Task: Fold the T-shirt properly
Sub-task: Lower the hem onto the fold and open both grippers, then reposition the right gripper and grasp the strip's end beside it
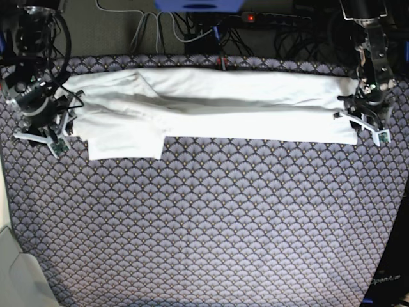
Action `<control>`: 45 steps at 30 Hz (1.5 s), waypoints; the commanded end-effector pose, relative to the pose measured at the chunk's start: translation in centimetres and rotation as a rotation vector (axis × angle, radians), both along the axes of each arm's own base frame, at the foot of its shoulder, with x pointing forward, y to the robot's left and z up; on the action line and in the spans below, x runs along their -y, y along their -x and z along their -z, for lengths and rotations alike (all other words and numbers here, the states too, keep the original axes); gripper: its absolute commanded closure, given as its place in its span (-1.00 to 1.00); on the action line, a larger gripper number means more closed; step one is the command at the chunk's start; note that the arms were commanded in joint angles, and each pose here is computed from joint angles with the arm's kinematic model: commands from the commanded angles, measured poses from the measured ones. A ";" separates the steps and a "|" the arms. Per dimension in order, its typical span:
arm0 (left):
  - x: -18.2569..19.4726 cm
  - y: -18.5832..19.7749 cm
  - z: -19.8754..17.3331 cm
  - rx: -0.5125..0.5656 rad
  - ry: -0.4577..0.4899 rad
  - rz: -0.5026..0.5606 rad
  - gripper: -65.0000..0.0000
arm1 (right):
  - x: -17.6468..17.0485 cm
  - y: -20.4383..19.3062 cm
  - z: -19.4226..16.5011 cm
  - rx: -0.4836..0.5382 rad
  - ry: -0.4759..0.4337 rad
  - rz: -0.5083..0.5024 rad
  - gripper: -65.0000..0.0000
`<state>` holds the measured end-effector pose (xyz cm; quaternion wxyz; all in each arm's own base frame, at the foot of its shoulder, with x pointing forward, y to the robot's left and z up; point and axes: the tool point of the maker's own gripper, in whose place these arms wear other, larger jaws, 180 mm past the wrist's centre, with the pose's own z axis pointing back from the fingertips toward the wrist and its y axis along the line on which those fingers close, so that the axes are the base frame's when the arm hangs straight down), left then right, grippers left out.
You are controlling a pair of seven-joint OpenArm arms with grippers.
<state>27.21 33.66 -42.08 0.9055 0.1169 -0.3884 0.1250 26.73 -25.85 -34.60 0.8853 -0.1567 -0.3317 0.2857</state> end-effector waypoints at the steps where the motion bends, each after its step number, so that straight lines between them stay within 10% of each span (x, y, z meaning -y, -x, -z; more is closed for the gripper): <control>1: -0.3 -0.4 -0.6 0.004 -0.012 0.009 0.27 | 0.1 -0.4 -1.2 0.039 0.009 -0.006 0.10; 28: -0.5 -0.5 -0.6 0.003 -0.018 0.009 0.27 | 0.5 5.9 6.2 -0.194 -0.061 0.060 0.11; 45: -0.7 -0.2 -0.5 -0.005 -0.023 0.009 0.27 | 4.3 3.1 -1.0 -0.015 0.079 0.073 0.11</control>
